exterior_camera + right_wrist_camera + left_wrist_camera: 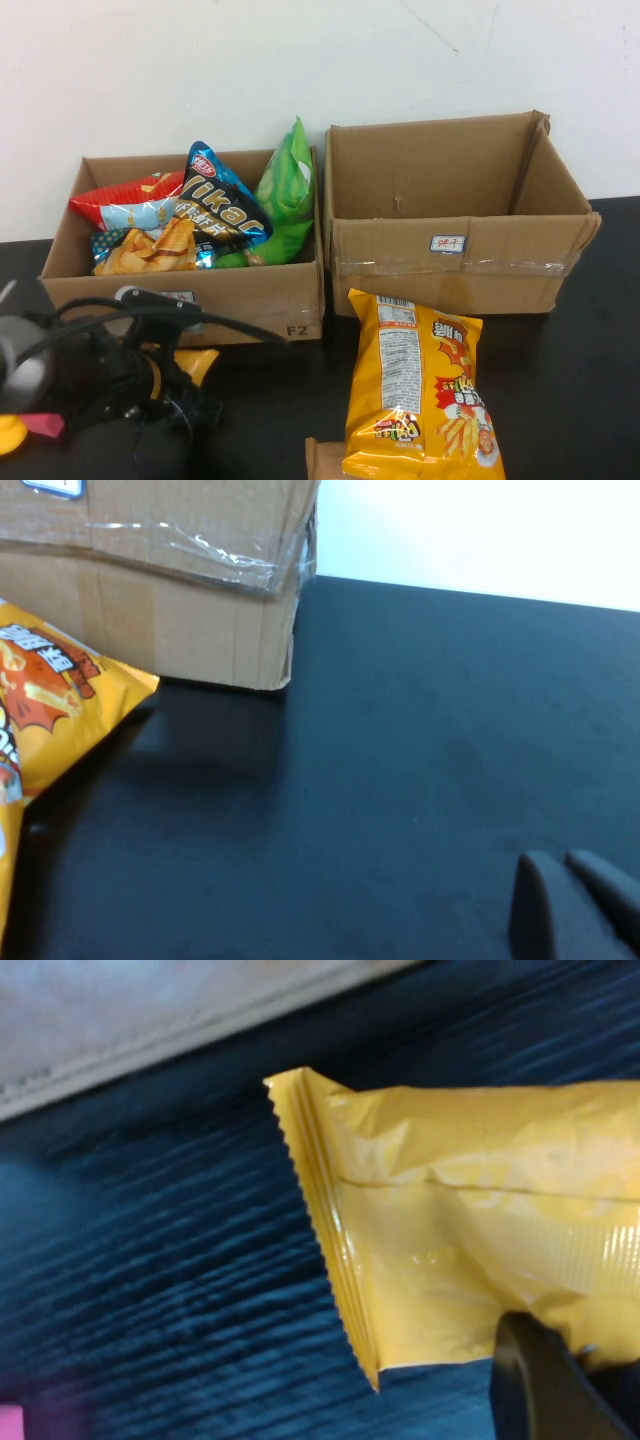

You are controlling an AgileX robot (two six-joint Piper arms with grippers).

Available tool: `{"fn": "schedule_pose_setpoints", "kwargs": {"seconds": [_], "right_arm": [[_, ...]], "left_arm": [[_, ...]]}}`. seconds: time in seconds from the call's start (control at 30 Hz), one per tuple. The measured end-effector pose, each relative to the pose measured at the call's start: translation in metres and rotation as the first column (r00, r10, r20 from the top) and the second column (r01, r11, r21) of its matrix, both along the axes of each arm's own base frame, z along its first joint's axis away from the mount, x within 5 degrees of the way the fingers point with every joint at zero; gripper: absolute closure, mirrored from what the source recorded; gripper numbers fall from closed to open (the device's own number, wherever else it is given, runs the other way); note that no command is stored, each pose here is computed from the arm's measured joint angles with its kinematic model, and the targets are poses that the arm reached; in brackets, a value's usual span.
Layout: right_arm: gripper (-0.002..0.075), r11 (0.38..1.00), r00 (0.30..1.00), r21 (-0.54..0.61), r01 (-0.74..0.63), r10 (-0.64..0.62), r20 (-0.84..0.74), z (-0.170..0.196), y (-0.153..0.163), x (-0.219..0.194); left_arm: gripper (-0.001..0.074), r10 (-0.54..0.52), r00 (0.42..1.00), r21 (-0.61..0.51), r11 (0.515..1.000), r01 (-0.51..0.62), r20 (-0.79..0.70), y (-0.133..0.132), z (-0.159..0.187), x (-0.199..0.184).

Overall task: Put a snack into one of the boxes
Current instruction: Pick up the biscuit, then place the biscuit in the biscuit box

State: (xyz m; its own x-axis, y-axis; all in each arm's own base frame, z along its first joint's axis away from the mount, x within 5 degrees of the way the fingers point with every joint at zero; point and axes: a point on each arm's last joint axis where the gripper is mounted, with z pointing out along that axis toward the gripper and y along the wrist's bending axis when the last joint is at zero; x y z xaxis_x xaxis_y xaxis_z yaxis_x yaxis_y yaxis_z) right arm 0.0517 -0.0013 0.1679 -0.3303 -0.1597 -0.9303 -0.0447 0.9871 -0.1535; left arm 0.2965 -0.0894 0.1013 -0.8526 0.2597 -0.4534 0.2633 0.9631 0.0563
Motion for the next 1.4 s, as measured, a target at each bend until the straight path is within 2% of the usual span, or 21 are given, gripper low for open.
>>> {"fn": "schedule_pose_setpoints", "kwargs": {"seconds": [0.2, 0.3, 0.4, 0.5, 0.57, 0.63, 0.73, 0.9, 0.97, 1.03, 1.1, 1.17, 1.23, 1.33, 1.4], "right_arm": [[0.0727, 1.000, 1.000, 0.000, 0.000, 0.000, 0.000, 0.000, 0.000, 0.000], [0.0727, 1.000, 1.000, 0.000, 0.000, 0.000, 0.000, 0.000, 0.000, 0.000], [0.0727, 1.000, 1.000, 0.000, 0.000, 0.000, 0.000, 0.000, 0.000, 0.000], [0.0727, 1.000, 1.000, 0.000, 0.000, 0.000, 0.000, 0.000, 0.000, 0.000], [0.0727, 1.000, 1.000, 0.000, 0.000, 0.000, 0.000, 0.000, 0.000, 0.000], [0.0727, 1.000, 1.000, 0.000, 0.000, 0.000, 0.000, 0.000, 0.000, 0.000], [0.0727, 1.000, 1.000, 0.000, 0.000, 0.000, 0.000, 0.000, 0.000, 0.000], [0.0727, 1.000, 1.000, 0.000, 0.000, 0.000, 0.000, 0.000, 0.000, 0.000], [0.0727, 1.000, 1.000, 0.000, 0.000, 0.000, 0.000, 0.000, 0.000, 0.000], [0.0727, 1.000, 1.000, 0.000, 0.000, 0.000, 0.000, 0.000, 0.000, 0.000], [0.0727, 1.000, 1.000, 0.000, 0.000, 0.000, 0.000, 0.000, 0.000, 0.000], [0.0727, 1.000, 1.000, 0.000, 0.000, 0.000, 0.000, 0.000, 0.000, 0.000], [0.0727, 1.000, 1.000, 0.000, 0.000, 0.000, 0.000, 0.000, 0.000, 0.000], [0.0727, 1.000, 1.000, 0.000, 0.000, 0.000, 0.000, 0.000, 0.000, 0.000], [0.0727, 1.000, 1.000, 0.000, 0.000, 0.000, 0.000, 0.000, 0.000, 0.000]], "left_arm": [[0.0716, -0.027, 0.990, -0.081, 0.996, 0.039, 0.141, -0.022, 0.061, -0.030], [0.0716, -0.039, 0.965, -0.175, 0.981, 0.087, 0.259, -0.036, 0.099, -0.043], [0.0717, -0.064, 0.909, -0.309, 0.929, 0.205, 0.412, -0.053, 0.134, -0.052], [0.0720, -0.078, 0.819, -0.401, 0.843, 0.359, 0.568, -0.069, 0.167, -0.049], [0.0720, -0.081, 0.772, -0.418, 0.802, 0.426, 0.631, -0.080, 0.181, -0.039], [0.0722, -0.078, 0.741, -0.421, 0.781, 0.461, 0.667, -0.090, 0.191, -0.025], [0.0723, -0.090, 0.713, -0.402, 0.774, 0.490, 0.696, -0.111, 0.195, 0.007], [0.0717, -0.104, 0.707, -0.386, 0.778, 0.496, 0.699, -0.148, 0.173, 0.070], [0.0676, -0.094, 0.730, -0.399, 0.787, 0.471, 0.677, -0.162, 0.157, 0.095], [0.0590, -0.090, 0.755, -0.403, 0.801, 0.442, 0.650, -0.172, 0.139, 0.115], [0.0448, -0.090, 0.777, -0.389, 0.826, 0.408, 0.623, -0.177, 0.123, 0.129], [0.0255, -0.090, 0.803, -0.363, 0.858, 0.363, 0.590, -0.178, 0.109, 0.138], [0.0131, -0.088, 0.821, -0.336, 0.884, 0.326, 0.564, -0.176, 0.106, 0.139], [0.0073, -0.081, 0.826, -0.291, 0.913, 0.286, 0.557, -0.173, 0.125, 0.132], [0.0097, -0.075, 0.824, -0.266, 0.926, 0.266, 0.562, -0.166, 0.144, 0.122]]}}
